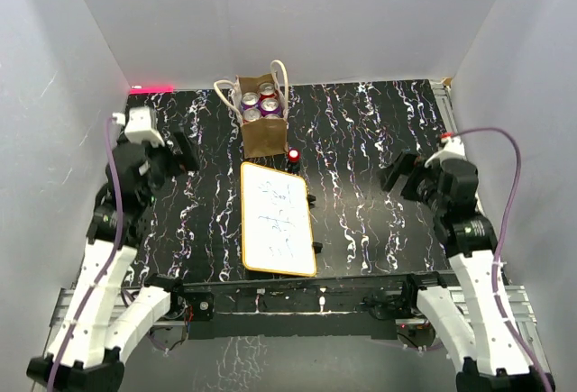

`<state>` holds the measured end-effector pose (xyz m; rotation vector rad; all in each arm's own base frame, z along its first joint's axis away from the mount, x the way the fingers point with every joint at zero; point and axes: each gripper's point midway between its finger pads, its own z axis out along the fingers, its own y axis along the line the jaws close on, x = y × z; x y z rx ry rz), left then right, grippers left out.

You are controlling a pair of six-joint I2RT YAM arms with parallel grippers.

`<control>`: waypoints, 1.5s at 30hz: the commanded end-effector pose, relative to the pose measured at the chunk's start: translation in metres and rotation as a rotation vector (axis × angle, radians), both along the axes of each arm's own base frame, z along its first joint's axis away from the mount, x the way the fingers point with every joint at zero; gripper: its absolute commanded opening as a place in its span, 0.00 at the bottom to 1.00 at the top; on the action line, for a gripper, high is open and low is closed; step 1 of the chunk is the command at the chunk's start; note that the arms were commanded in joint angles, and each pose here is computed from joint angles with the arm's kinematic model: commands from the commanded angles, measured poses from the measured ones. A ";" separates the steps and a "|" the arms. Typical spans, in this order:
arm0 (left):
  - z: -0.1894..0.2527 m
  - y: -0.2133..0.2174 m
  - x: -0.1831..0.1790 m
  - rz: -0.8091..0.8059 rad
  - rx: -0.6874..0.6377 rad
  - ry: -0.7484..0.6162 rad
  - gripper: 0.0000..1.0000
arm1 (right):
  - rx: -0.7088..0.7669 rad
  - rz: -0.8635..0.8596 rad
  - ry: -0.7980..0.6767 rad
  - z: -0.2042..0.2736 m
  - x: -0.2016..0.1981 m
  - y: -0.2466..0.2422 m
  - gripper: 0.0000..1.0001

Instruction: Take the beverage out of the canvas bag

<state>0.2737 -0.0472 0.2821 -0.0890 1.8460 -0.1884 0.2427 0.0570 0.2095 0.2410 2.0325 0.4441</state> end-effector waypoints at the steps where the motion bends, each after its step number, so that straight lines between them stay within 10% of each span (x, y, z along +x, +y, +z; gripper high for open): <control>1: 0.047 -0.009 0.028 -0.006 -0.055 -0.017 0.97 | -0.043 -0.050 -0.118 0.065 0.033 -0.008 0.98; 12: 0.077 -0.042 0.109 -0.052 -0.181 0.066 0.97 | -0.012 -0.010 -0.216 0.120 0.108 0.010 0.98; 29: 0.004 -0.072 0.217 -0.109 -0.506 0.342 0.93 | 0.286 0.373 -0.162 0.105 0.184 0.098 0.98; 45: -0.054 -0.081 0.236 -0.242 -0.512 0.450 0.42 | 0.157 0.564 -0.085 0.043 0.260 0.230 0.97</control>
